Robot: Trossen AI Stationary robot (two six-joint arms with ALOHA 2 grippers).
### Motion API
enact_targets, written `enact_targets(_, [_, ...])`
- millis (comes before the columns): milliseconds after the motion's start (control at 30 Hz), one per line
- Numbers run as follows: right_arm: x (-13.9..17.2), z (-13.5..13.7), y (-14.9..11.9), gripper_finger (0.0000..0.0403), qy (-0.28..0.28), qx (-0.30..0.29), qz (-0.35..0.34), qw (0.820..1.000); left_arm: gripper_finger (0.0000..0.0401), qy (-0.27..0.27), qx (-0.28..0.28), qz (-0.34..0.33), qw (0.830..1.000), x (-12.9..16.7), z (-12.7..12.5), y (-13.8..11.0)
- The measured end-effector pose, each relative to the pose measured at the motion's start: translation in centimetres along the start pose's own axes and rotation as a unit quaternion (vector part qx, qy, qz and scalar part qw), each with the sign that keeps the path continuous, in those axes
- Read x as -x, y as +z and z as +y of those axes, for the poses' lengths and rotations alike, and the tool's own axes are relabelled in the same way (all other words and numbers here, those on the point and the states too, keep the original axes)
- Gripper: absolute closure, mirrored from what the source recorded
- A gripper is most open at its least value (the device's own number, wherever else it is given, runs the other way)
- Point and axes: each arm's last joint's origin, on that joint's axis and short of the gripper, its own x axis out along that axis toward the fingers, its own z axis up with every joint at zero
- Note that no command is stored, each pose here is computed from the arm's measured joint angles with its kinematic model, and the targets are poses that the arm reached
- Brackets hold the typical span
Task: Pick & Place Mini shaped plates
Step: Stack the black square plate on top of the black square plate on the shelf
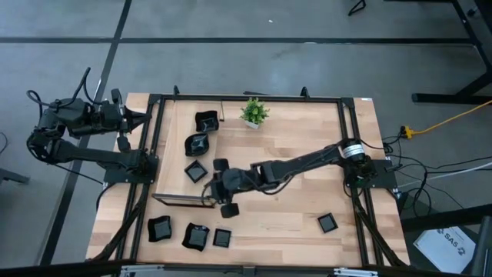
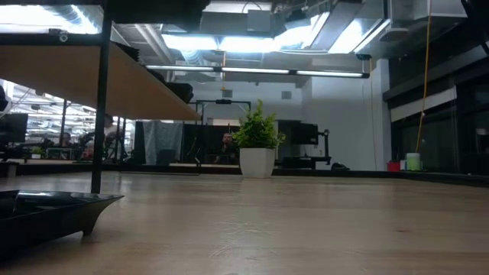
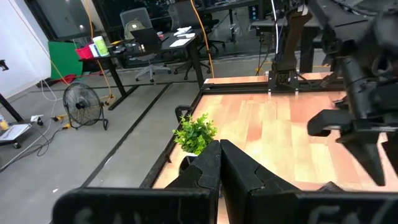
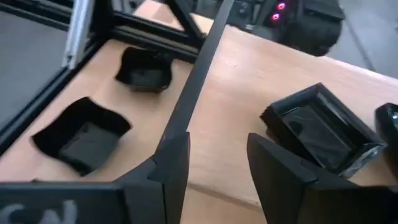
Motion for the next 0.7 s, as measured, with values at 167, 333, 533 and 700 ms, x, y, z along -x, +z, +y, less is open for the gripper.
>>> enact_targets(167, [1.9,2.3,0.4,0.024,0.032,0.047,0.04,0.998,0.0397,0.0,0.0,0.0,1.0,0.0,0.0,0.0])
enact_targets(333, [3.5,3.6,0.2,0.024,0.095,0.054,0.081,0.991,0.0397,0.0,0.0,0.0,1.0,0.0,0.0,0.0])
enact_targets(533, [4.2,4.4,-1.2,0.024,0.111,0.046,0.144,0.982,0.0397,0.0,0.0,0.0,1.0,0.0,0.0,0.0])
enact_targets(700, [5.0,5.2,-2.6,0.024,0.115,0.019,0.172,0.978,0.0397,0.0,0.0,0.0,1.0,0.0,0.0,0.0])
